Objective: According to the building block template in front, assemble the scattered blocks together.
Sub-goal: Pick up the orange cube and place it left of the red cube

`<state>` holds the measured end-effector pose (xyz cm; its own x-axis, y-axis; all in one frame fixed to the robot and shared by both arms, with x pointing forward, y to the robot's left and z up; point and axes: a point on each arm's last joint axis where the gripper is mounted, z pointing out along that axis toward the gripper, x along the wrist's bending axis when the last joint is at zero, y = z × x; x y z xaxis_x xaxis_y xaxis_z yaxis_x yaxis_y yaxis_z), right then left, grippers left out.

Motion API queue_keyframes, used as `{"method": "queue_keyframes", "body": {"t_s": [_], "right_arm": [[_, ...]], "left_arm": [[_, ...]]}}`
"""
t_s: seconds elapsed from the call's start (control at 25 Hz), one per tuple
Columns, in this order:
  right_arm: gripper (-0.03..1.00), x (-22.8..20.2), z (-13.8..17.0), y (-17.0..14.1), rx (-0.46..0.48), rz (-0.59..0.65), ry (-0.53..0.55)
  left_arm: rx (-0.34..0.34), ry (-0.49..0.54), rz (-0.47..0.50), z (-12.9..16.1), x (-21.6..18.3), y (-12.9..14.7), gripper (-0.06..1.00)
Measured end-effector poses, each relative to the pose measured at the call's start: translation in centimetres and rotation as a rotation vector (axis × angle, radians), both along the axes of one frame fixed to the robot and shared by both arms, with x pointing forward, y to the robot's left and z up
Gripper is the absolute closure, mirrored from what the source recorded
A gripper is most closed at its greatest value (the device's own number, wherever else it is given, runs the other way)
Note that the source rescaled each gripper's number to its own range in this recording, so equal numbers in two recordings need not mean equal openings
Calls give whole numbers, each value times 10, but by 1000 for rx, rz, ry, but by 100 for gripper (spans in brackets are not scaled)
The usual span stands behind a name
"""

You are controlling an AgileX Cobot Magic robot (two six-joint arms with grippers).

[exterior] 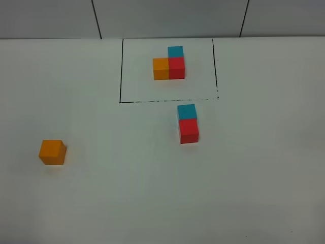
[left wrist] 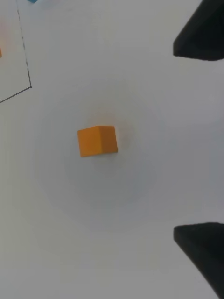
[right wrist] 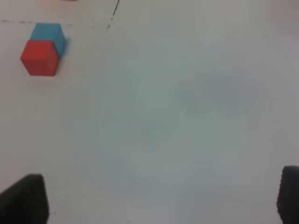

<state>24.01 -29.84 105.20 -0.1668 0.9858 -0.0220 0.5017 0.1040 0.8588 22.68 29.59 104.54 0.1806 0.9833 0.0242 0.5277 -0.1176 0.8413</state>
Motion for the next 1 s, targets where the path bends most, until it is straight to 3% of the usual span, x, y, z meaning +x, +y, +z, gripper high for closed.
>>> {"method": "queue_keyframes", "body": {"t_s": [0.16, 1.0], "right_arm": [[-3, -6, 0, -1, 4, 2, -46], [4, -6, 0, 0, 11, 10, -45]], "left_arm": [[0, 0, 0, 0, 0, 0, 31], [0, 0, 0, 0, 0, 0, 31]]}}
